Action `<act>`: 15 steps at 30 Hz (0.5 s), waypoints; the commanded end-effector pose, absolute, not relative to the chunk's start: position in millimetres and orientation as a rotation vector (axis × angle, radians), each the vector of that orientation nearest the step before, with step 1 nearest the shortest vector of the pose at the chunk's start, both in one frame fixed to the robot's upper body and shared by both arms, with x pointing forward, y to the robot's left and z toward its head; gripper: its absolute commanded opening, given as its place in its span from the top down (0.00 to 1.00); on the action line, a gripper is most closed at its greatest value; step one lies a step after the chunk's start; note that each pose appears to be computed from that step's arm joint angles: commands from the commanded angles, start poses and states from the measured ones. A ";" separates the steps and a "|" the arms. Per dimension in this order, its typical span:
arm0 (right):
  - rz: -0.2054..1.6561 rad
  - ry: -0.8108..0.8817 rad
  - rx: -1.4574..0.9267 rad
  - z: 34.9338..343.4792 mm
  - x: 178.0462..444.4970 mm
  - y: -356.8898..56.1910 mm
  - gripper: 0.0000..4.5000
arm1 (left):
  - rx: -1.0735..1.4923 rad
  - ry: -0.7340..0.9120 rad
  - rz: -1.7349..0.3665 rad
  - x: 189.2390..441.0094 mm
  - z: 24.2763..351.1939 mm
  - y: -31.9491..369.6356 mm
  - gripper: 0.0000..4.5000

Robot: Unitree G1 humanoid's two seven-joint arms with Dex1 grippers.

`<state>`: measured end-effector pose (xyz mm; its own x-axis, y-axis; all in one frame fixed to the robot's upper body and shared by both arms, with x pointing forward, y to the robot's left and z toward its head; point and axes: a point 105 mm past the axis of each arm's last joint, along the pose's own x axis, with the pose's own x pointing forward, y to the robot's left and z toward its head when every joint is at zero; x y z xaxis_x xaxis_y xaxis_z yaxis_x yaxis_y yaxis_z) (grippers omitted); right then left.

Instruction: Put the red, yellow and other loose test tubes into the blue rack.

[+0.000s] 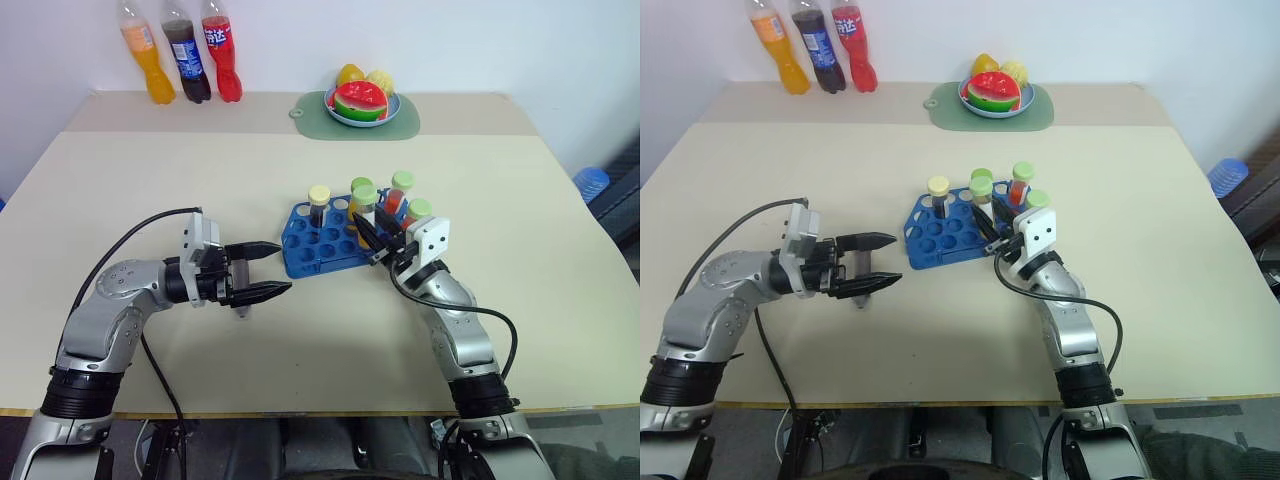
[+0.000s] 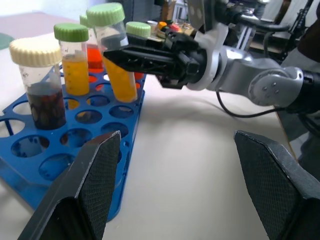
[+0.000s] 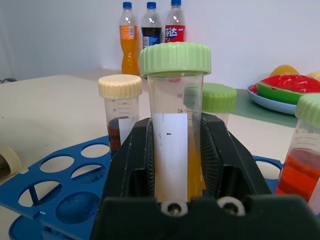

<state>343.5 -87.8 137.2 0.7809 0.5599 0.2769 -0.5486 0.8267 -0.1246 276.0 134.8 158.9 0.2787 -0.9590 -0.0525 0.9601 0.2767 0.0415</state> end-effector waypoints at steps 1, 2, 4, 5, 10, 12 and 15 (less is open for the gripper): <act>0.614 -0.286 -0.006 128.5 346.0 -88.1 0.83 | 0.088 -0.026 -1.289 273.2 168.8 134.3 0.17; 0.611 -0.290 -0.012 128.7 345.8 -90.1 0.72 | 0.073 -0.034 -1.275 274.3 170.9 134.6 0.17; 0.620 -0.307 -0.062 131.6 341.7 -92.4 0.51 | 0.033 -0.046 -1.235 276.9 176.7 136.5 0.17; 0.626 -0.313 -0.084 133.6 339.1 -93.4 0.40 | 0.011 -0.052 -1.212 278.2 180.0 137.7 0.17; 0.722 -0.295 -0.227 145.4 316.4 -104.5 0.32 | -0.001 -0.060 -0.941 293.3 195.4 149.5 0.17; 0.771 -0.268 -0.267 148.5 305.5 -109.1 0.32 | 0.017 -0.018 -0.860 294.2 195.4 155.4 0.17; 0.879 -0.184 -0.327 151.2 280.7 -122.6 0.32 | 0.030 0.189 -0.689 295.4 187.1 174.2 0.17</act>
